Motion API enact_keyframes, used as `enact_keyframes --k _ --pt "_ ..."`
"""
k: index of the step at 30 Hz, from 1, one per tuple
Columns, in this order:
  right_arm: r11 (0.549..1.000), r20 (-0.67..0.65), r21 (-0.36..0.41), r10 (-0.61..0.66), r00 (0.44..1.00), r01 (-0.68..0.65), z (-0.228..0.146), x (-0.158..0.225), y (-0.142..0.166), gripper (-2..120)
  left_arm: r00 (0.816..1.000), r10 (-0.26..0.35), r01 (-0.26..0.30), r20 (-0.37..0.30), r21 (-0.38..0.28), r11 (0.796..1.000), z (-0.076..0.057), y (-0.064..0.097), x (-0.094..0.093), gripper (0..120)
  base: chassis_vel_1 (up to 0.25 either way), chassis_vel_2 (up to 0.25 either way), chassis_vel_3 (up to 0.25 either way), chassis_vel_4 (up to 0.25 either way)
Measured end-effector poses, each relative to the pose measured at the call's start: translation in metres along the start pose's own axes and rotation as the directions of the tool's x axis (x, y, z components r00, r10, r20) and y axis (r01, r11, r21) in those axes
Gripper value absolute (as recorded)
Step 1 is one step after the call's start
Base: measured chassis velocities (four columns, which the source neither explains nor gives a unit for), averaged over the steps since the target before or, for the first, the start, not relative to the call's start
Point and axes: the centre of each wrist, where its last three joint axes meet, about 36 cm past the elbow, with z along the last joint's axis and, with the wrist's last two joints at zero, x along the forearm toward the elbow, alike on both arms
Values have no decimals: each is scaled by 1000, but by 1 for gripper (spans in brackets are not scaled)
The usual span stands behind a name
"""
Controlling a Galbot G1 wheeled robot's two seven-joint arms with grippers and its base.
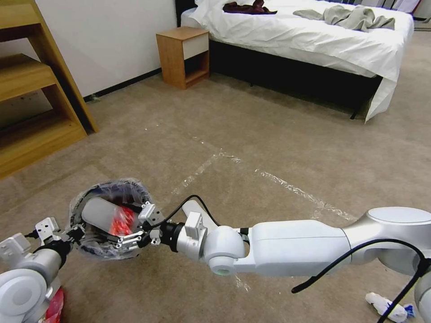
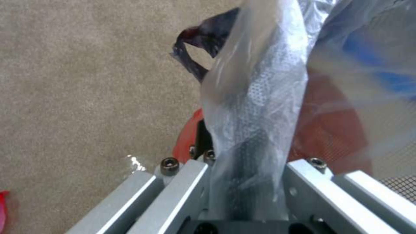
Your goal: Pick up the trash bin and place the garbage on the floor into it.
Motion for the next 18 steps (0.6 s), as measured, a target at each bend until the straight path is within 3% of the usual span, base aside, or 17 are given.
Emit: enact_keyframes --k 18 --pt "1000 23 -11 12 1000 -12 -1 1 -1 98 1000 -21 21 -2 2 1000 3 6 -7 0 0 0 0 0"
